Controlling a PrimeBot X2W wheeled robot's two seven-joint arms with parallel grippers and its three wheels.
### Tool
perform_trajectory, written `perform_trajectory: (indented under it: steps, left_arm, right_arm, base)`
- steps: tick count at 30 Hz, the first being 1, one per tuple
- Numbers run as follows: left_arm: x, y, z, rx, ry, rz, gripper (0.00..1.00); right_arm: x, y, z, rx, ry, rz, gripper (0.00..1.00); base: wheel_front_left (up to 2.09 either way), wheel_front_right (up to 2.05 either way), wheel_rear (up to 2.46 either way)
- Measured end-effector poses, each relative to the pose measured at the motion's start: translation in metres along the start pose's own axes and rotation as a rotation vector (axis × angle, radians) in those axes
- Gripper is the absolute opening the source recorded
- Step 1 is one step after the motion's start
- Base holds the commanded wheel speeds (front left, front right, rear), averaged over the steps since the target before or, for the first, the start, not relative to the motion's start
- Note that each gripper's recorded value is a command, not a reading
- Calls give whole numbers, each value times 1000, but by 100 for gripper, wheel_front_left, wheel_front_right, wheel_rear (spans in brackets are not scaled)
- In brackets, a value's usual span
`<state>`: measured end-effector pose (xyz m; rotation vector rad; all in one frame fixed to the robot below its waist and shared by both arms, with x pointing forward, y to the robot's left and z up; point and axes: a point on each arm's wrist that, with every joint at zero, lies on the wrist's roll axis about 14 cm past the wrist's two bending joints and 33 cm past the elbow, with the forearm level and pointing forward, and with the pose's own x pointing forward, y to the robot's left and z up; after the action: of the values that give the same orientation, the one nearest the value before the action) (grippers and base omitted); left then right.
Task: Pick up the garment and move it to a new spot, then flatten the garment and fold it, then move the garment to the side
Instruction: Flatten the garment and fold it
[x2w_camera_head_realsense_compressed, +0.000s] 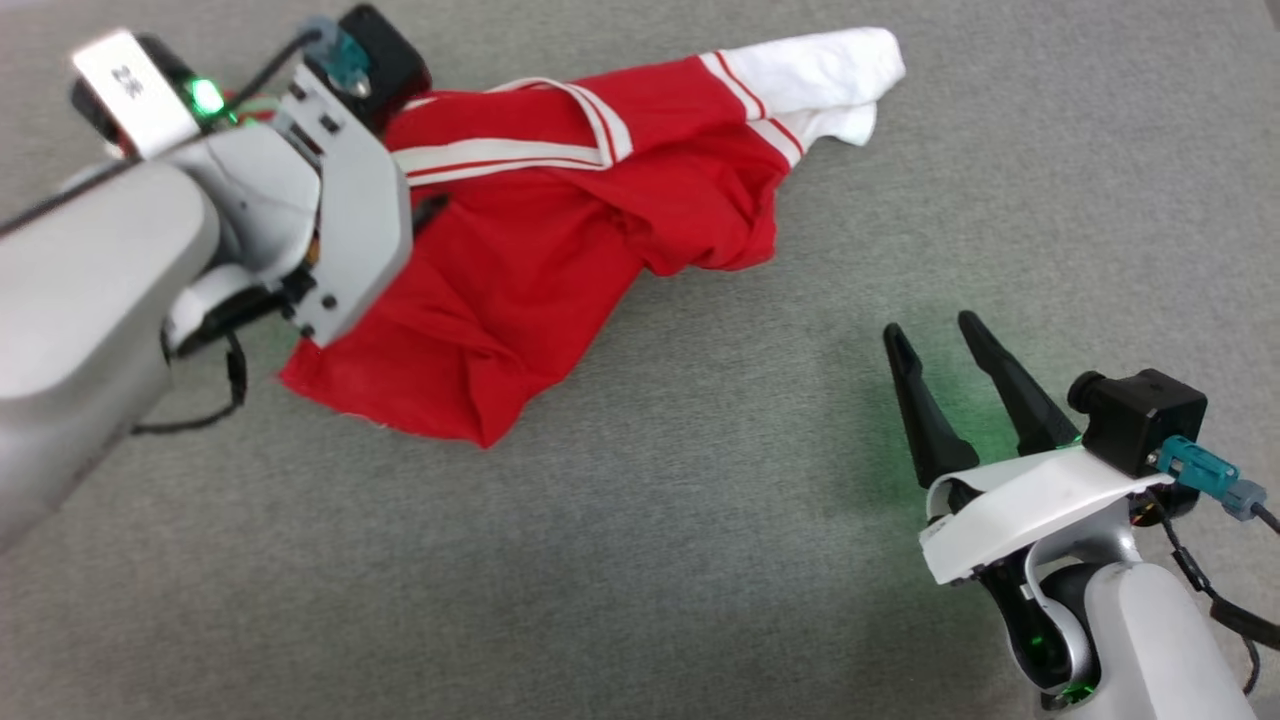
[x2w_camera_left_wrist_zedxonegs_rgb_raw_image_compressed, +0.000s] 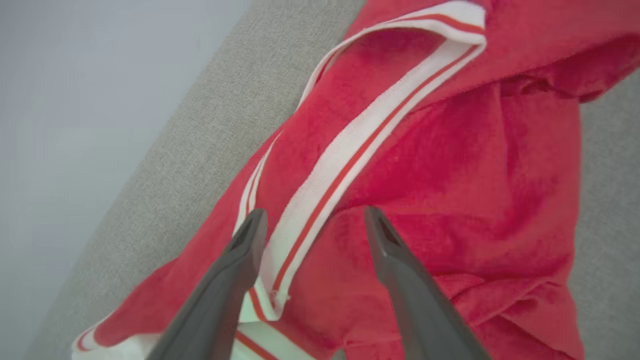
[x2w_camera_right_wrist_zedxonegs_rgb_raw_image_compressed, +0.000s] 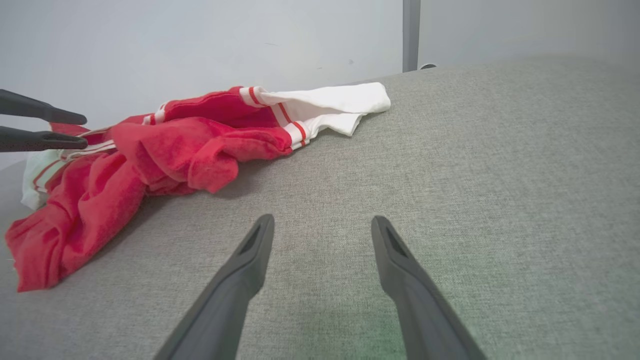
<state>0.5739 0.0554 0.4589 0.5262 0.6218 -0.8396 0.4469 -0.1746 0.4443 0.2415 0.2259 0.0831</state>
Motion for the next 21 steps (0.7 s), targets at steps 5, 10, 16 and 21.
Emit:
perform_trajectory:
  steps: [5,10,16,21]
  left_arm:
    - [15,3,2,34,11,5,100]
    - [25,-1,0,41,27,-10,100]
    - [24,-1,4,44,14,-4,0]
    - [27,-1,5,18,-2,-10,0]
  right_arm:
    - [-2,-7,-3,8,1,-20,100]
    - [-7,-17,-5,12,3,-48,100]
    - [-8,-16,-6,16,2,-47,100]
    - [-7,-14,-5,17,0,-41,100]
  base:
    - [0,0,0]
    - [0,0,0]
    - [0,0,0]
    - [0,0,0]
